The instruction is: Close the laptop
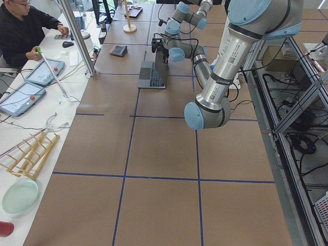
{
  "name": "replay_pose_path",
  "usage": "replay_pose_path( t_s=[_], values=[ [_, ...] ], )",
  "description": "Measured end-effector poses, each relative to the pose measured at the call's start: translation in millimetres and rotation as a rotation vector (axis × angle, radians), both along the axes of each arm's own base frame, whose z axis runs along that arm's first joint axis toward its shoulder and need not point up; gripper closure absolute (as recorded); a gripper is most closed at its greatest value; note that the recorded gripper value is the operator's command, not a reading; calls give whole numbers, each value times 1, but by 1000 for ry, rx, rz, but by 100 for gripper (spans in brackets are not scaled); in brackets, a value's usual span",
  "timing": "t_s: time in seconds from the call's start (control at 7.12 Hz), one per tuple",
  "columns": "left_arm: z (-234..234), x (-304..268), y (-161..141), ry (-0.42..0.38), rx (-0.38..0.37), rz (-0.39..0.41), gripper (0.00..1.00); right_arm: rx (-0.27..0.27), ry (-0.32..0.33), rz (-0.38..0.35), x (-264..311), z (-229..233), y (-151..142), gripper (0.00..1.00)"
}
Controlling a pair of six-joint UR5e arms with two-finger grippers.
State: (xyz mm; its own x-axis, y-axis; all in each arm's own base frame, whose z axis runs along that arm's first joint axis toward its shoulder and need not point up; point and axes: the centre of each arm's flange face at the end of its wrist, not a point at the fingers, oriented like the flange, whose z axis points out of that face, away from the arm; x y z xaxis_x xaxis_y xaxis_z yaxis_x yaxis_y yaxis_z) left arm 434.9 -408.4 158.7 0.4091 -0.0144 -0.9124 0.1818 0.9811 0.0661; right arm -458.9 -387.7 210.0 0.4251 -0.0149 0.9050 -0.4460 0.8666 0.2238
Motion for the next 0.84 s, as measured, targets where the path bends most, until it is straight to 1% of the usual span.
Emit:
replay_pose_path(
  t_s=[0.28,0.56,0.84],
  values=[
    [1,16,-31,-33,0,-18,100,-5,22,3,6,4,-27,99],
    [12,27,-68,-75,-3,-41,100,-9,33,7,7,7,-40,99],
    [22,39,-88,-84,2,-48,100,-15,51,7,5,11,-57,99]
  ],
)
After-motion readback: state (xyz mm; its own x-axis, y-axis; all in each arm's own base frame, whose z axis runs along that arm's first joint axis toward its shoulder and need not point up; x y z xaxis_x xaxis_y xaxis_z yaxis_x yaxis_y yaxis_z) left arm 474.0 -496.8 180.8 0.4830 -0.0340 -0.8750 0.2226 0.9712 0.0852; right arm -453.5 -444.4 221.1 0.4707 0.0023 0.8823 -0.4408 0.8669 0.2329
